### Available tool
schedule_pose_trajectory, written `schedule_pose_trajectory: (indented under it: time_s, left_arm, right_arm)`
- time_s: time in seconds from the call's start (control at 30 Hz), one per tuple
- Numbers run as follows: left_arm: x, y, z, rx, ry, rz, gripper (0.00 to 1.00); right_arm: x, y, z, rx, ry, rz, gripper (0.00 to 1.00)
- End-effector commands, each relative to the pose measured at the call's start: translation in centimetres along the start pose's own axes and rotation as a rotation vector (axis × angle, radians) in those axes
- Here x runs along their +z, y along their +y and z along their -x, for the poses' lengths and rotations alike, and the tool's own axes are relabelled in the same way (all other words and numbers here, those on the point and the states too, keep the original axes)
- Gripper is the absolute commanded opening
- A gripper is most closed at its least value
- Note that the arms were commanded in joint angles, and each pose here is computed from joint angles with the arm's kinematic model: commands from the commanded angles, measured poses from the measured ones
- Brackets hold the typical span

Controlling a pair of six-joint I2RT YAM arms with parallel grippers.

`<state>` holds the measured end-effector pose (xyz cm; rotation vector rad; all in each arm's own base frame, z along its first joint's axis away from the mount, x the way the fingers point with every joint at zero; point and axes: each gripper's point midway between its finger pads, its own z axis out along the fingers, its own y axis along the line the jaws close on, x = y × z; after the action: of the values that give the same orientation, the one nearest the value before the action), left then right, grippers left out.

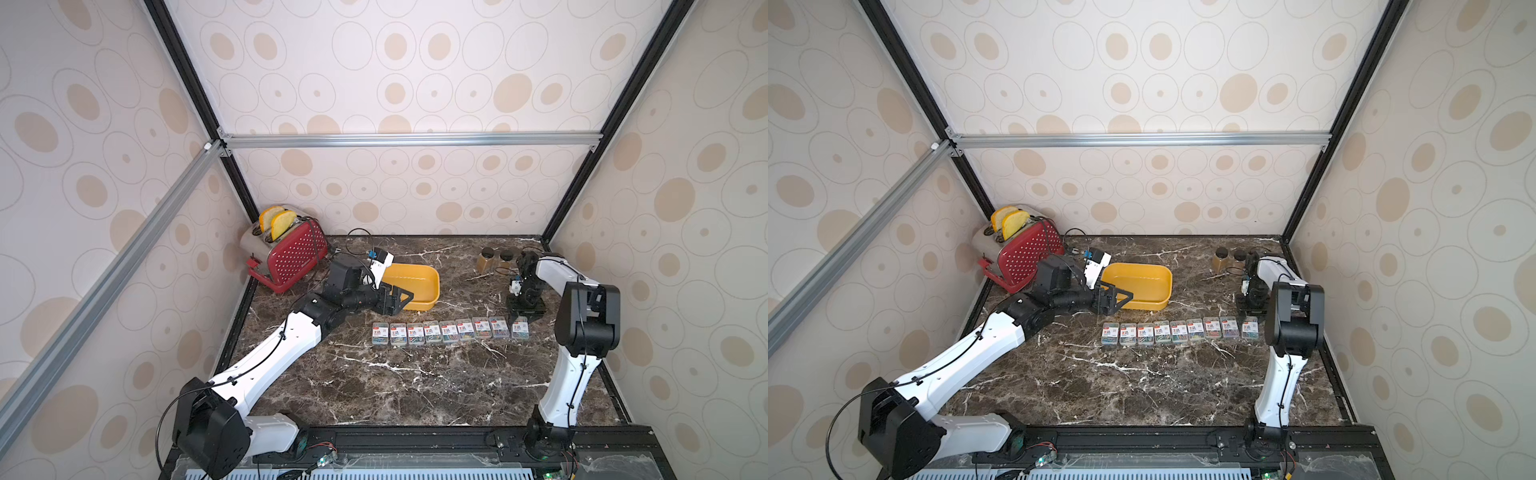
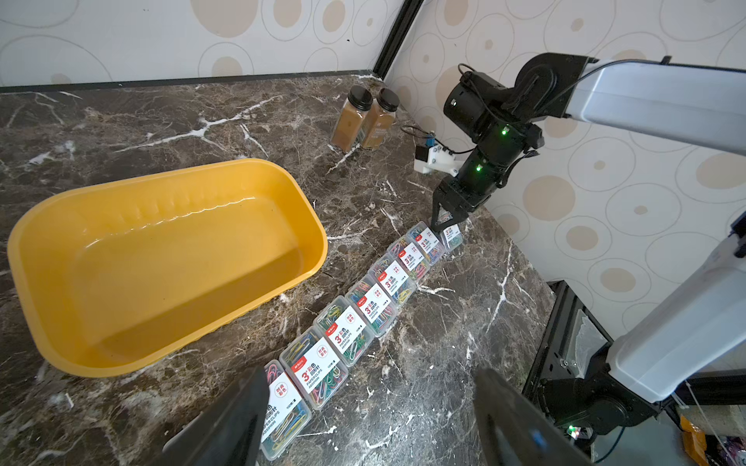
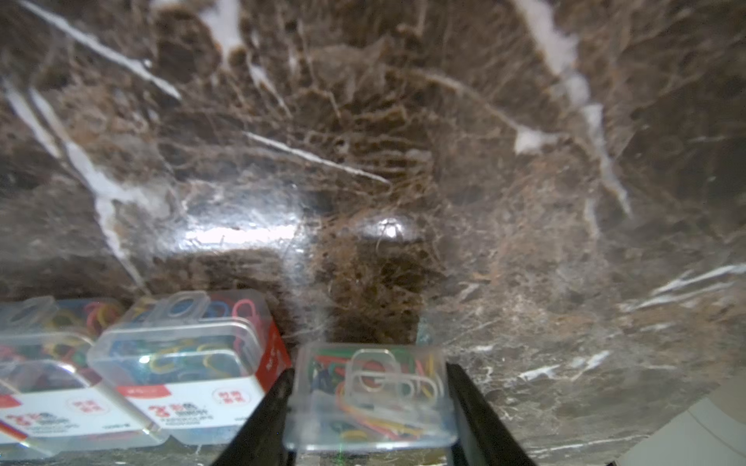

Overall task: Take the paper clips out of the storage box
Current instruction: Place the boxed paper clips at the center of the board.

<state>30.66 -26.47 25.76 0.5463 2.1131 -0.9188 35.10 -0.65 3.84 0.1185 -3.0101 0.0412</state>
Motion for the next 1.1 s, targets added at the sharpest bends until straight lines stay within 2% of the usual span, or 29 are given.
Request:
schedule_pose_trajectory:
  time_s: [0.0, 0.13, 0.2, 0.37, 0.53, 0.8, 0.93, 1.07]
  left_arm:
    - [0.0, -0.3, 1.1, -0.002, -0.025, -0.019, 0.82]
    - [0.1, -0.3, 1.0, -0.009, -0.025, -0.022, 0.83]
    - [0.1, -0.3, 1.1, -0.011, -0.029, -0.023, 0.83]
    - [0.3, -0.3, 1.0, -0.015, -0.028, -0.028, 0.84]
    - [0.4, -0.5, 1.1, -0.017, -0.029, -0.038, 0.84]
    - [0.4, -0.6, 1.2, -0.016, -0.039, -0.051, 0.84]
    - [0.4, -0.7, 1.3, -0.013, -0.04, -0.055, 0.84]
    - [0.4, -0.8, 1.3, -0.013, -0.039, -0.057, 0.84]
  right_arm:
    - [-0.1, 0.4, 1.0, 0.02, -0.046, 0.029, 0.52]
    - [-0.3, 0.7, 1.3, 0.03, -0.063, 0.049, 0.58]
    - [-0.4, 0.6, 1.4, 0.04, -0.067, 0.049, 0.65]
    - [-1.1, 0.7, 1.7, 0.051, -0.094, 0.054, 0.74]
    - [-2.2, 0.3, 1.5, 0.076, -0.125, 0.03, 0.73]
    - [-5.8, -2.3, 1.7, 0.208, -0.282, -0.003, 0.69]
    - [-5.3, -5.2, 0.6, 0.287, -0.232, -0.107, 0.61]
    - [-3.6, -6.7, -0.1, 0.338, -0.174, -0.145, 0.61]
